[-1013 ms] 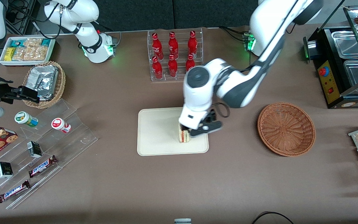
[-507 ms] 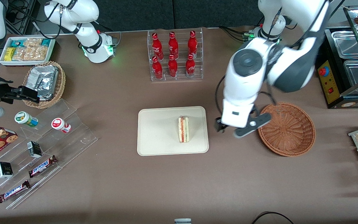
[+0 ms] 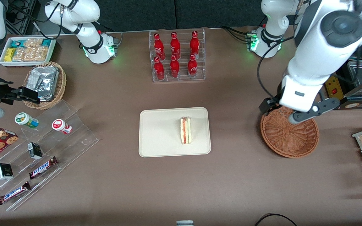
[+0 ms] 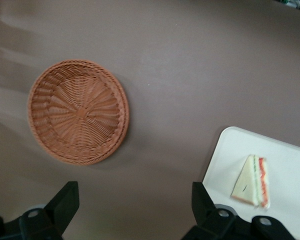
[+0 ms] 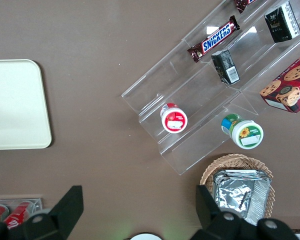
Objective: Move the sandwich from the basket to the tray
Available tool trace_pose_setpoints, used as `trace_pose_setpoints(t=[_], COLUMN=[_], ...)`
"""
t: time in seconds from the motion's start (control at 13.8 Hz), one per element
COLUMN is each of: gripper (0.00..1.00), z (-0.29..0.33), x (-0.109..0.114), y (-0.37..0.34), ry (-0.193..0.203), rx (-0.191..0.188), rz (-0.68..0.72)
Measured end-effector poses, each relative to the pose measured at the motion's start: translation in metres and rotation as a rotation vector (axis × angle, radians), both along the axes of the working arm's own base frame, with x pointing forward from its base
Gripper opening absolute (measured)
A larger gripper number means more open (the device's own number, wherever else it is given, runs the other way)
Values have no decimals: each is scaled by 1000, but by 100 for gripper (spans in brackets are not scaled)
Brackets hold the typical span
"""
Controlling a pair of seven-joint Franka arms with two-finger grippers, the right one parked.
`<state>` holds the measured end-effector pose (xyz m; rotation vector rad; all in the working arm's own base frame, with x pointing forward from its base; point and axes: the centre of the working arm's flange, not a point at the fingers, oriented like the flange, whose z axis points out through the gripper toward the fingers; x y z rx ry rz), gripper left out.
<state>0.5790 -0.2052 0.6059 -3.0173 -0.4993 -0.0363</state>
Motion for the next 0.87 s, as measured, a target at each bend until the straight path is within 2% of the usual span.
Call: trace_pose_setpoints(t=[0.14, 0.43, 0.65, 0.87], gripper=[100, 99, 99, 100], z=[12, 46, 75, 89], x=[-9, -27, -46, -65], y=[14, 59, 107, 153], ry=[26, 62, 78, 102], rx=[13, -21, -65, -74], rz=[-31, -92, -155, -194])
